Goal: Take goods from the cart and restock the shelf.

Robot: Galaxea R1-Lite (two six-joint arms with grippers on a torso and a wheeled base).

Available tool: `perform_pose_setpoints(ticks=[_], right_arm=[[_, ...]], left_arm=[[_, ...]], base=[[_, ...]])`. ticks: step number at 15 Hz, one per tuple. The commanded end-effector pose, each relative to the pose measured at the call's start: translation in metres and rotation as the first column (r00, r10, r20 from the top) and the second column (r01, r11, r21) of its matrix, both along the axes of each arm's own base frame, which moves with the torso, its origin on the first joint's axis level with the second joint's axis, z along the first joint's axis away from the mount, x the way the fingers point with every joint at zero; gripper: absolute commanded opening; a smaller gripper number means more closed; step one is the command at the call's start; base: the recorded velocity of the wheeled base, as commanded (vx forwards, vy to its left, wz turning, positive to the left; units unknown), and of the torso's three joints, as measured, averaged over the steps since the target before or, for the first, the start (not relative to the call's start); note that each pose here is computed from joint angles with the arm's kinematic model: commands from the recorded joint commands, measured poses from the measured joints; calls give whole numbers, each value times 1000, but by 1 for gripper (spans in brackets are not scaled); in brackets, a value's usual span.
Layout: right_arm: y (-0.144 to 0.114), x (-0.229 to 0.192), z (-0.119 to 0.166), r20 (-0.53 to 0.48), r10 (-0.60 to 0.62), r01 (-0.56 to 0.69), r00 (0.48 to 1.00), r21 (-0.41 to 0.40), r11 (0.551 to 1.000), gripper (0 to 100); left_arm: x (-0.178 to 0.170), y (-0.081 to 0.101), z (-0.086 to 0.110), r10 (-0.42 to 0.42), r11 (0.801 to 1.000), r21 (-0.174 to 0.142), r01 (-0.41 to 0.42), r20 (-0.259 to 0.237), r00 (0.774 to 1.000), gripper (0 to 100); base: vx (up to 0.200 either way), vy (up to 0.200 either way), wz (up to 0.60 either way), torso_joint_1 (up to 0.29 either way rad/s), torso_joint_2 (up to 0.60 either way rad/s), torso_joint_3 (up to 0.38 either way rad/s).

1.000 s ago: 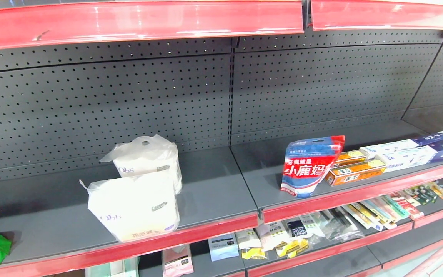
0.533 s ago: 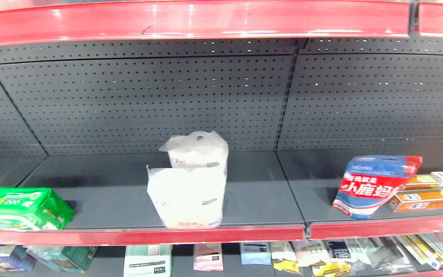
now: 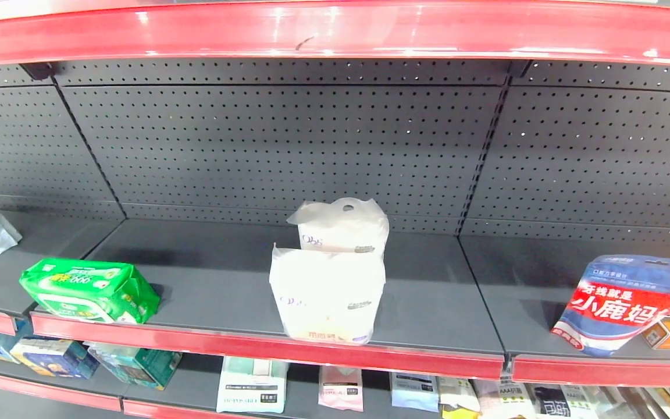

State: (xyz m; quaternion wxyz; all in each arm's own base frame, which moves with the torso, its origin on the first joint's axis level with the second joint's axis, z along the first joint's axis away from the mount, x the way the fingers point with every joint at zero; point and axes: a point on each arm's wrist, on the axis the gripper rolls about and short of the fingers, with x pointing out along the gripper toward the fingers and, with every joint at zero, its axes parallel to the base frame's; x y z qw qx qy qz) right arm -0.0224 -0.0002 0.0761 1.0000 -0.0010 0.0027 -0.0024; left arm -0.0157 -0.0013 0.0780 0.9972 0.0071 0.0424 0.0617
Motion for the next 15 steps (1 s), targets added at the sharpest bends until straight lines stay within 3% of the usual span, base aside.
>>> perform_pose_setpoints(ticks=[1,15], right_arm=[[0,-1,0,7,-1,1,1000,0,1000,100],[0,-1,0,5,-9,9,1000,0,1000,100]], left_arm=[[0,0,0,-2,1000,0,2,-4,1000,100],[0,0,0,22,1000,-4,-22,-3,1000,100]], base=[[0,0,0,0,0,0],[0,0,0,0,0,0]])
